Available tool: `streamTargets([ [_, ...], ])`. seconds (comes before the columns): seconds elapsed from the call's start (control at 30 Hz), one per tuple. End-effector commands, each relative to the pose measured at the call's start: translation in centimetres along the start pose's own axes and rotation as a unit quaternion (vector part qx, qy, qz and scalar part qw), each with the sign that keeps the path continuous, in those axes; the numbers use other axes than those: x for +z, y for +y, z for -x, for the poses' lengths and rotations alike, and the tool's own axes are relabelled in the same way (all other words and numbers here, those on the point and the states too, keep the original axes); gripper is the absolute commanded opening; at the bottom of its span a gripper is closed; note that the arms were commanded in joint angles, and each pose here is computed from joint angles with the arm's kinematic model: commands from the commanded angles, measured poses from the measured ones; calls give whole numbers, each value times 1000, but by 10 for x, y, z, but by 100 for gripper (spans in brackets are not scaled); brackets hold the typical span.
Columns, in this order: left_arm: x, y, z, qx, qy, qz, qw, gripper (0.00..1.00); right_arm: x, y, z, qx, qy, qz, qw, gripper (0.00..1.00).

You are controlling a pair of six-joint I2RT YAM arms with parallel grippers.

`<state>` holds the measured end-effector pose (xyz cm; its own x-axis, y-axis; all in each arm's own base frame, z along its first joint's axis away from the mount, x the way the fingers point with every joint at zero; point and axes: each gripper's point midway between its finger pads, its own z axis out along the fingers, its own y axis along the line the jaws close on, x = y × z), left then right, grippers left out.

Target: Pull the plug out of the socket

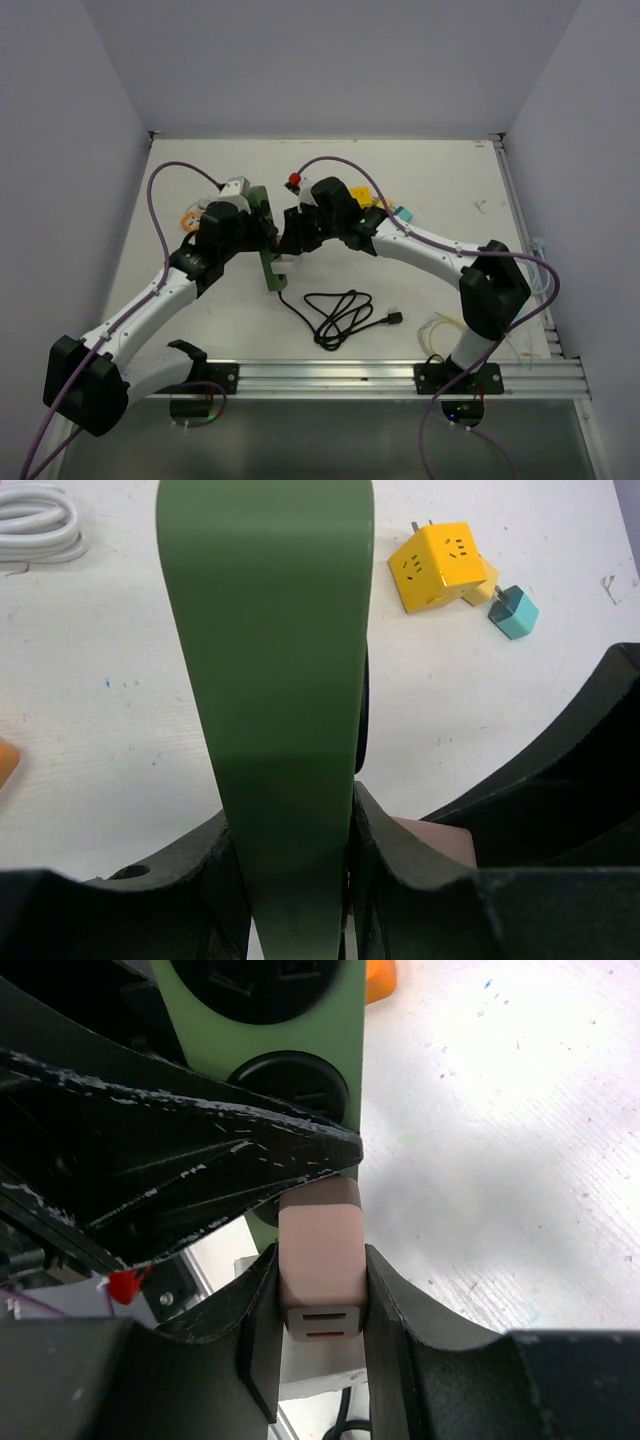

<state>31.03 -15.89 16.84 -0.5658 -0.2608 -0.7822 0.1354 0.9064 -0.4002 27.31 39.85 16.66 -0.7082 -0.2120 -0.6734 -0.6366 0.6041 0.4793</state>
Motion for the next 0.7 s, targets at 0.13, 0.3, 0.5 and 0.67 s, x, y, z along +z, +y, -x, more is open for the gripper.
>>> streamTargets([
  [0.13, -5, 66, 12, 34, -30, 146, 988, 0, -68, -31, 43, 11, -58, 0, 998, 0],
  [0.3, 2, 70, 9, 37, -15, 161, 986, 0, -66, -15, 59, -14, -55, 7, 998, 0],
  [0.5, 6, 58, 18, 26, -22, 139, 990, 0, -65, -16, 69, 10, -76, -5, 997, 0],
  [0.67, 3, 45, 25, 18, -30, 110, 993, 0, -78, -77, 54, 78, -83, -65, 991, 0],
])
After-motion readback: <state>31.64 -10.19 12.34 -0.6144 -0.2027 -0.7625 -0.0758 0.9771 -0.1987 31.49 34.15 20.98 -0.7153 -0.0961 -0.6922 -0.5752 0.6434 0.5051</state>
